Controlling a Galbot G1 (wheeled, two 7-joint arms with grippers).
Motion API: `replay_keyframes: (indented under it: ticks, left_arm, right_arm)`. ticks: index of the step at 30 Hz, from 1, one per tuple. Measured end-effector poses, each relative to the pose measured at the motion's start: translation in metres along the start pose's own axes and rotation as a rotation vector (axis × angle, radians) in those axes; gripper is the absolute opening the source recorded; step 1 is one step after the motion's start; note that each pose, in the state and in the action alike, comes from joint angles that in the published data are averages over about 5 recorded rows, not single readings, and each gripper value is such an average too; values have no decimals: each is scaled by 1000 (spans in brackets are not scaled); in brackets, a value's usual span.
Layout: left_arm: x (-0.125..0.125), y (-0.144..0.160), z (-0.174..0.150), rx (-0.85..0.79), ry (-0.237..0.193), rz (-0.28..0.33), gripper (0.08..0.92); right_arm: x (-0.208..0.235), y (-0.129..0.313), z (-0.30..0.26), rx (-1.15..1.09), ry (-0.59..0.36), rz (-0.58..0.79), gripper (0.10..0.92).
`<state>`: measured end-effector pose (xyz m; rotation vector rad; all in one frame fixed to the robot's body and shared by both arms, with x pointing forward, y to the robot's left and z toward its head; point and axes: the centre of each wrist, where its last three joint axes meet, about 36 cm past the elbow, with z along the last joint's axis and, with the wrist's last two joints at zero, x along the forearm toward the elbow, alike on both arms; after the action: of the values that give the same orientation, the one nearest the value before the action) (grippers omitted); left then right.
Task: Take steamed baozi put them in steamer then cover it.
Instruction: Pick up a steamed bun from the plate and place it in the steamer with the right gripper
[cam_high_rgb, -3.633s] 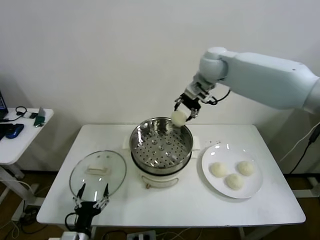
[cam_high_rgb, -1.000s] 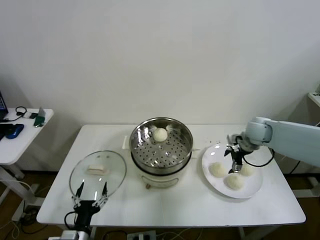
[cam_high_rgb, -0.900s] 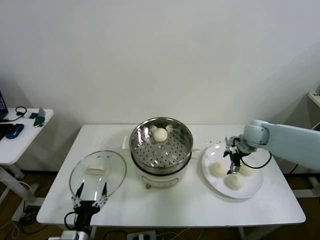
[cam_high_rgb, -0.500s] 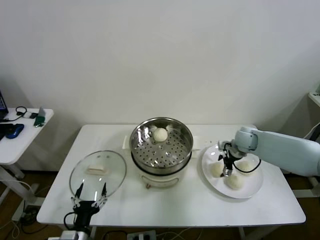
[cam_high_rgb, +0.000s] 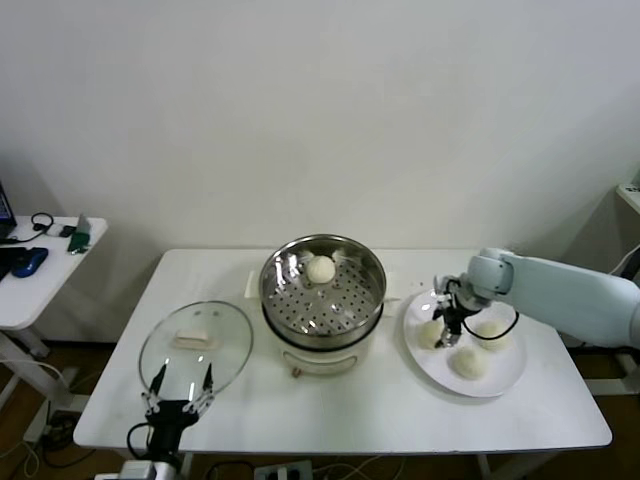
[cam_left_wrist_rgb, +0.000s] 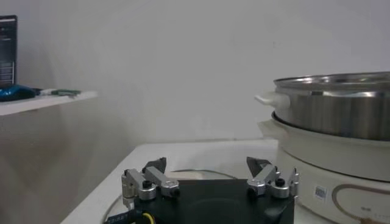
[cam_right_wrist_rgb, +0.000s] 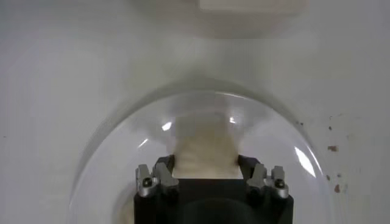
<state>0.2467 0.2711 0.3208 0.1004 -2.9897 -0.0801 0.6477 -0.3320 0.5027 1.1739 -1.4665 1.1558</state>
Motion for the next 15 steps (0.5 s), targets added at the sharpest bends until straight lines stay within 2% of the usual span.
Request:
replay_keyframes:
  ticks: [8, 15]
  left_arm:
    - [-2, -1, -2, 0, -9, 6, 823]
    - [-6, -3, -5, 3, -21, 13, 823]
  right_arm:
    - [113, -34, -35, 75, -41, 53, 693]
    - [204, -41, -110, 149, -141, 114, 696]
